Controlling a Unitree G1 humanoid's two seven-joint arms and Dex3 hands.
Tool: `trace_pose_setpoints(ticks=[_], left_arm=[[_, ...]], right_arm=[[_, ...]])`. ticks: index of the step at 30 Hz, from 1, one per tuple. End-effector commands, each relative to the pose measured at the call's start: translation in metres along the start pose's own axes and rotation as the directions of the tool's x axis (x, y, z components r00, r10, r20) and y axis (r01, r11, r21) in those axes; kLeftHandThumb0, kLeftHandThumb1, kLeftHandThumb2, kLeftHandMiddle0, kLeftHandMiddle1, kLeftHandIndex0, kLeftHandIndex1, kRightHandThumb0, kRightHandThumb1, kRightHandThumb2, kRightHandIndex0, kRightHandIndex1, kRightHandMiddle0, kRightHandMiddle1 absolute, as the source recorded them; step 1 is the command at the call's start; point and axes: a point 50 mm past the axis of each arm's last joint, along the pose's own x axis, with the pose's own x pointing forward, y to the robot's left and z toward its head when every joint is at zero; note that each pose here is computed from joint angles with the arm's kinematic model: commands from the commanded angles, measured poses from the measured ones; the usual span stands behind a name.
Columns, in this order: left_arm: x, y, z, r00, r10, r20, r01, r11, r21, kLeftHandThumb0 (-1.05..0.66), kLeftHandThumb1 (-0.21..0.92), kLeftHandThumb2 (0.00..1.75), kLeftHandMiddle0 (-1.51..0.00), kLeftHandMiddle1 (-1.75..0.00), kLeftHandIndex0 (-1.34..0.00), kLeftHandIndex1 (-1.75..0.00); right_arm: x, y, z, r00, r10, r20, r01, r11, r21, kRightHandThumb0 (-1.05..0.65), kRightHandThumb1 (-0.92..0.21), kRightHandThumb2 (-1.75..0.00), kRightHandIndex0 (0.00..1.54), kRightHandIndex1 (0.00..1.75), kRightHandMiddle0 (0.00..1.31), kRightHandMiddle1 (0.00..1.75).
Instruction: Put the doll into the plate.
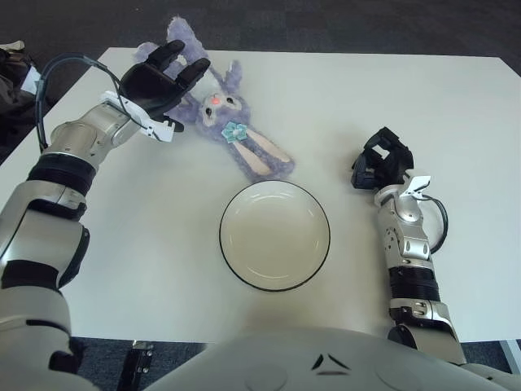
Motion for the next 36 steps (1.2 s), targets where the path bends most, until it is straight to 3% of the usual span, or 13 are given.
trace_pose_setpoints(ticks=[1,16,36], left_arm=[[0.007,0.005,-0.002,1.000,0.001,0.009,-0.001,1.000,0.011,-0.76,0.55,0.71,0.00,0.00,0.00,0.00],[0.020,0.006,0.004,0.995,-0.066,0.081,0.065,0.998,0.018,-0.78,0.54,0.73,0.00,0.00,0.00,0.00],[0.034,0.008,0.012,0.992,-0.094,0.081,0.098,0.994,-0.039,-0.82,0.55,0.68,-0.05,-0.03,0.00,0.00]], right_arm=[[-0.010,-0.007,-0.025,0.992,-0.021,-0.122,0.023,1.000,0.016,-0.01,0.09,-1.75,0.93,1.67,0.69,1.75],[-0.011,-0.007,-0.025,0.992,-0.018,-0.122,0.019,1.000,0.007,-0.01,0.09,-1.75,0.93,1.67,0.69,1.75],[-0.011,-0.006,-0.025,0.992,-0.011,-0.125,0.012,1.000,0.006,-0.01,0.08,-1.75,0.92,1.69,0.69,1.75]])
